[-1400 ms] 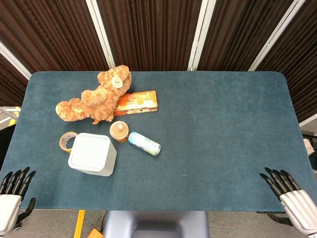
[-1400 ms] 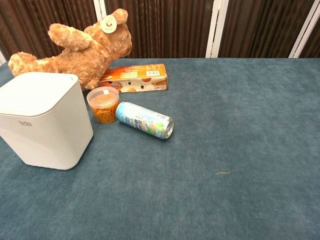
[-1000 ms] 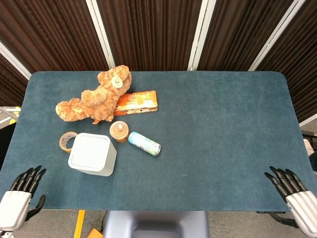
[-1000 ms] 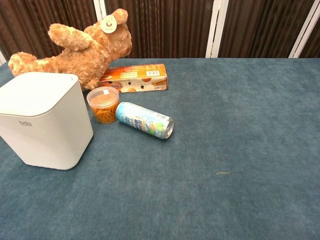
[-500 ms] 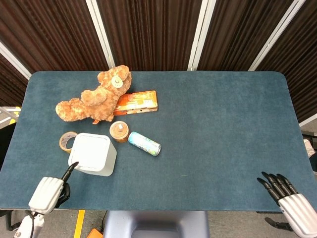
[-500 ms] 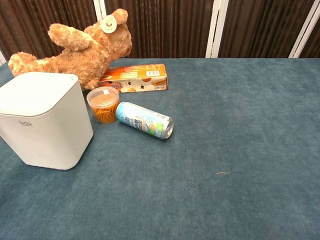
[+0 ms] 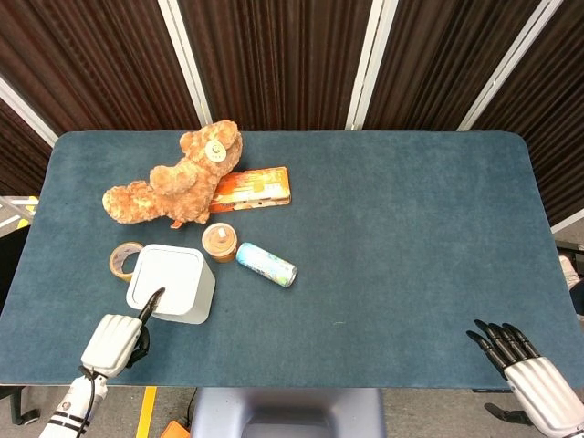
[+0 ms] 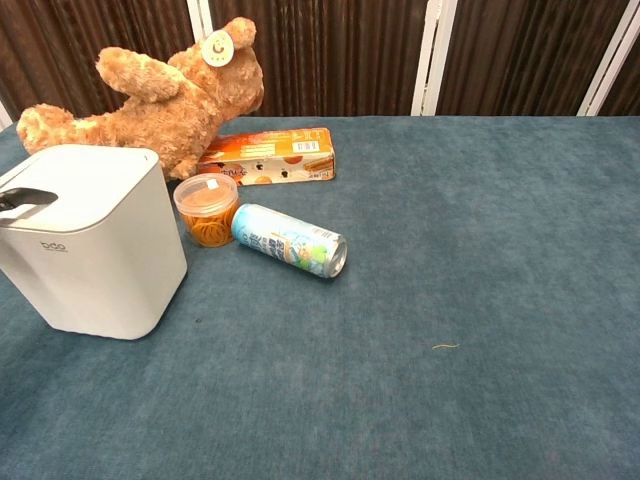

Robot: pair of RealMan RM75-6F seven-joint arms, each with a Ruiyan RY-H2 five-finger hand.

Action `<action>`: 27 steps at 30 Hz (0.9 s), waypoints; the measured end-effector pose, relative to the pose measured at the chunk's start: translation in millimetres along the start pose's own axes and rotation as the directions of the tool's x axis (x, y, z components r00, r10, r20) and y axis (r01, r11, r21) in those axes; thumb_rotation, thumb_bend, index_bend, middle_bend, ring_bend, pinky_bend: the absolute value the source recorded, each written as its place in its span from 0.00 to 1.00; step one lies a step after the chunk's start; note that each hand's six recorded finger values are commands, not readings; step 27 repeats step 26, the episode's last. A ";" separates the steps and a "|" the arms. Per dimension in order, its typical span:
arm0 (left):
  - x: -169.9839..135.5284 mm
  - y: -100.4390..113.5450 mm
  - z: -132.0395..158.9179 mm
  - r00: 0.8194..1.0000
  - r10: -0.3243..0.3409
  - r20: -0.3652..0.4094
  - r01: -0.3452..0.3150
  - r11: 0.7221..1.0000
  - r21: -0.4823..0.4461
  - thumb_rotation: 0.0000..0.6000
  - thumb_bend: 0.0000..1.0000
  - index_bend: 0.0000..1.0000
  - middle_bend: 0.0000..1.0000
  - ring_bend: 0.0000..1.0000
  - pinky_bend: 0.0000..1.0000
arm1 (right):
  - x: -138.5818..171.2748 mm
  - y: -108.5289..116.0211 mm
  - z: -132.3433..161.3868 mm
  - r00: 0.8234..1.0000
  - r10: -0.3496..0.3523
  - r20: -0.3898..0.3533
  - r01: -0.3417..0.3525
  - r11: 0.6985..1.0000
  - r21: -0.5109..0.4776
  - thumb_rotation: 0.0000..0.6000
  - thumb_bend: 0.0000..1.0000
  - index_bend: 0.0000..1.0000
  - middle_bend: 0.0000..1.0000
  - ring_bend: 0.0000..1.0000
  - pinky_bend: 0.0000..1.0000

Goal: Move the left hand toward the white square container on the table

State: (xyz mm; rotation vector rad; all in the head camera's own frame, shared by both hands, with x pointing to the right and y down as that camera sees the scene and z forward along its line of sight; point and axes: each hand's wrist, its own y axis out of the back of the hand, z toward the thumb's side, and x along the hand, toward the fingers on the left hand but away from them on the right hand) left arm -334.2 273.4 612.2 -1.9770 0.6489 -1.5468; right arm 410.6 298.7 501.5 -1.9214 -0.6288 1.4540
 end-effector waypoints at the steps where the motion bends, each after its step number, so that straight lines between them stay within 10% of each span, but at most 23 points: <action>1: 0.3 -1.1 0.0 1.000 -0.004 -0.001 0.004 1.000 -0.004 1.00 0.88 0.02 1.00 1.00 1.00 | 0.2 0.0 0.2 1.000 0.000 -0.001 0.000 1.000 0.000 1.00 0.12 0.00 0.00 0.00 0.00; 6: -3.6 16.8 3.2 0.994 0.108 0.014 -0.108 0.994 -0.015 1.00 0.72 0.00 0.80 0.91 0.99 | 1.8 1.6 1.2 1.000 -0.007 -0.006 0.007 1.000 -0.001 1.00 0.12 0.00 0.00 0.00 0.00; 10: -25.7 47.4 7.4 0.955 0.288 0.065 -0.289 0.957 0.013 1.00 0.67 0.00 0.62 0.73 0.84 | 3.5 4.4 0.7 1.000 -0.019 -0.006 0.019 1.000 -0.004 1.00 0.12 0.00 0.00 0.00 0.00; 15: -79.6 49.7 -9.1 0.929 0.363 0.076 -0.368 0.929 0.049 1.00 0.54 0.00 0.04 0.04 0.09 | 4.6 6.9 -1.5 1.000 -0.026 0.002 0.026 1.000 -0.012 1.00 0.12 0.00 0.00 0.00 0.00; 20: -113.2 20.3 -48.4 0.964 0.265 -0.011 -0.264 0.962 0.066 1.00 0.46 0.00 0.00 0.00 0.00 | 4.4 6.4 -0.2 1.000 -0.026 -0.003 0.026 1.000 -0.004 1.00 0.12 0.00 0.00 0.00 0.00; 27: -121.2 20.2 -64.1 0.967 0.248 -0.054 -0.245 0.967 0.063 1.00 0.44 0.00 0.00 0.00 0.00 | 5.8 8.8 1.1 0.999 -0.042 -0.008 0.042 0.999 -0.008 1.00 0.12 0.00 0.00 0.00 0.00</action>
